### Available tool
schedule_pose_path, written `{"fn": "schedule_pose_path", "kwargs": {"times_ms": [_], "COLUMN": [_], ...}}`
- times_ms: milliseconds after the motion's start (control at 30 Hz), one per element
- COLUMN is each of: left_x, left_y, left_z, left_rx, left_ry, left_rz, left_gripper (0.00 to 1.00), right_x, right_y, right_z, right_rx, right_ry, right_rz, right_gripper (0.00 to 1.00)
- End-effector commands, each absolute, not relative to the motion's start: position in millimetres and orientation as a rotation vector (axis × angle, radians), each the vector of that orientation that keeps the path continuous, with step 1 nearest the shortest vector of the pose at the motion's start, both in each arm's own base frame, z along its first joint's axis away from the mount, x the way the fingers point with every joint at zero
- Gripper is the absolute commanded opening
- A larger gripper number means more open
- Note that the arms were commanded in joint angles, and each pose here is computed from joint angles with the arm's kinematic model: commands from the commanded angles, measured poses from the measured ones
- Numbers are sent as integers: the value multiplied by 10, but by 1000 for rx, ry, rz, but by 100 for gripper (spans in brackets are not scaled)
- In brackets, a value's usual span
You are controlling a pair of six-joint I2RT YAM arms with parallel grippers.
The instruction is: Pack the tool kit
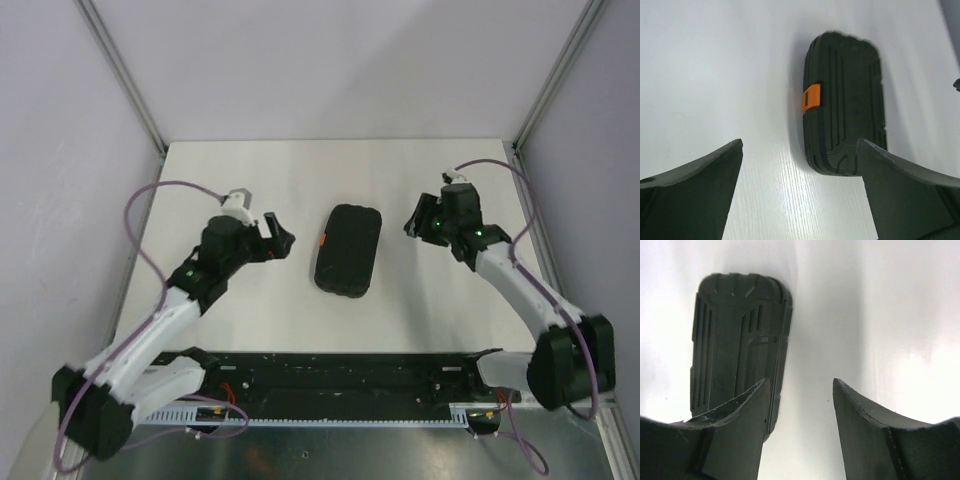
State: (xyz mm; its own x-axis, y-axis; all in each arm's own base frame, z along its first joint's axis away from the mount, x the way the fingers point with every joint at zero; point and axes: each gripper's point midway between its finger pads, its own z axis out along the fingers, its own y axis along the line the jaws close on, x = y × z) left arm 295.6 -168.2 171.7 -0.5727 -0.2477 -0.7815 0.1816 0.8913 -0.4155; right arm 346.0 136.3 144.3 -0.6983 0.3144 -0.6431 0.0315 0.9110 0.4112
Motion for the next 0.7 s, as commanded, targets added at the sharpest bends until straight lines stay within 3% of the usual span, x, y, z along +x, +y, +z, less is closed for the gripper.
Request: {"fn": "schedule_pose_path", "kwargs": {"times_ms": [0, 300, 667], "left_x": [2722, 2334, 2265], "left_y": [-1423, -1069, -977], "left_z": [2094, 2427, 2432], "left_rx": [29, 27, 47], "left_ry": [1973, 1922, 1910], "left_rz": [-508, -424, -381], "left_gripper": [100, 100, 99], "right_x": [3251, 2660, 2514], "right_y": [860, 165, 65], "right_z": [1962, 2289, 2265], "right_rx": [293, 517, 548], "right_ry": [2193, 2071, 2059], "right_rz": [254, 28, 4], "right_gripper": [59, 59, 59]}}
